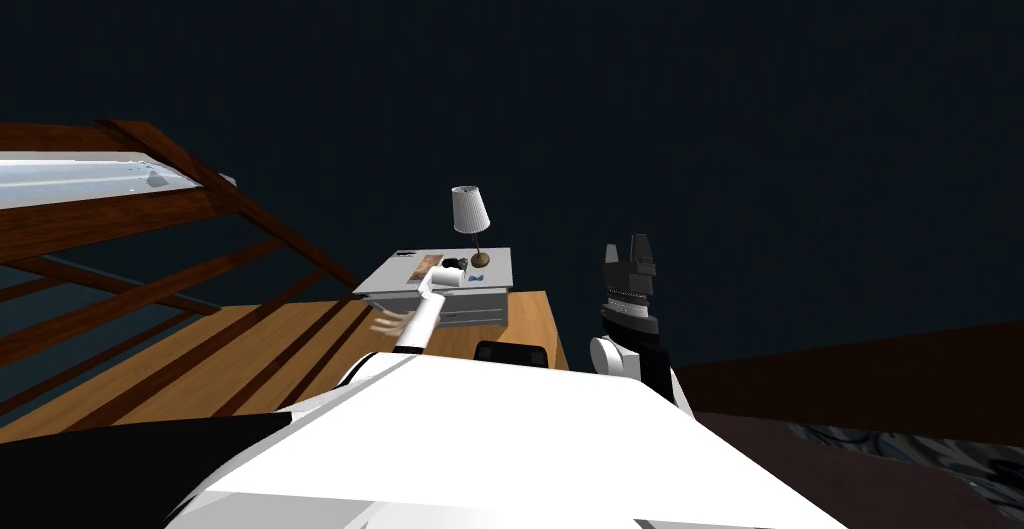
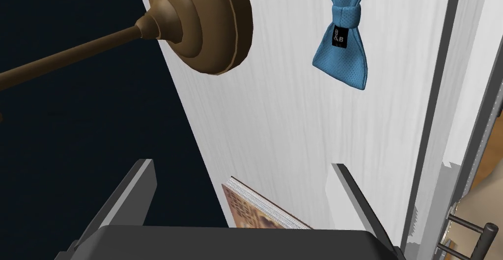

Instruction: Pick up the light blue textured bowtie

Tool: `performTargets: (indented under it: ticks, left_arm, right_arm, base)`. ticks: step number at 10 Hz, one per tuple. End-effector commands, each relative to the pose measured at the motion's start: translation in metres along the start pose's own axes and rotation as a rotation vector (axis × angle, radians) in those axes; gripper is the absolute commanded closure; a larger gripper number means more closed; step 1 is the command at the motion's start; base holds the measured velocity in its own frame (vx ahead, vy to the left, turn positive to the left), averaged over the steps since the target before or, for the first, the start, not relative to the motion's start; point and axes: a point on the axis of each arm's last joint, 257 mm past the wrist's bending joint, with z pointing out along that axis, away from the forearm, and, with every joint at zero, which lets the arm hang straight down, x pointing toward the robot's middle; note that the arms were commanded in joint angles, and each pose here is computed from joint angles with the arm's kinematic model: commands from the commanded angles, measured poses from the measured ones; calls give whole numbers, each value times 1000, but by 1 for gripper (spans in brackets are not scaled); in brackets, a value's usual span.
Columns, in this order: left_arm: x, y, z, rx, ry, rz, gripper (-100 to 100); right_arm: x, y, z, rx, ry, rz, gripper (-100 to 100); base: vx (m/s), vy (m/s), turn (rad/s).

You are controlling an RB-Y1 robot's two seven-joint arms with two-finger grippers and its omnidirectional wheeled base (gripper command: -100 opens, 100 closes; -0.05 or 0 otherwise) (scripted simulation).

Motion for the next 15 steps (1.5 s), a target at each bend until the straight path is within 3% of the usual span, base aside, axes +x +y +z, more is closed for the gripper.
performTargets:
  ticks: [1, 6, 12, 15]
  left_arm:
    - [0, 11, 2, -40, 2, -1, -100]
    - [16, 45, 11, -231, 36, -10, -100]
    - [38, 81, 4, -433, 85, -12, -100]
    - [47, 93, -1, -501, 103, -11, -100]
  right_arm:
    - [0, 0, 0, 0, 0, 0, 0]
    - [0, 0, 0, 0, 0, 0, 0]
    - [0, 0, 0, 0, 0, 0, 0]
    - [0, 0, 0, 0, 0, 0, 0]
  base:
    - [27, 14, 0]
    - [50, 26, -13]
    - [50, 28, -11]
    - [40, 25, -8]
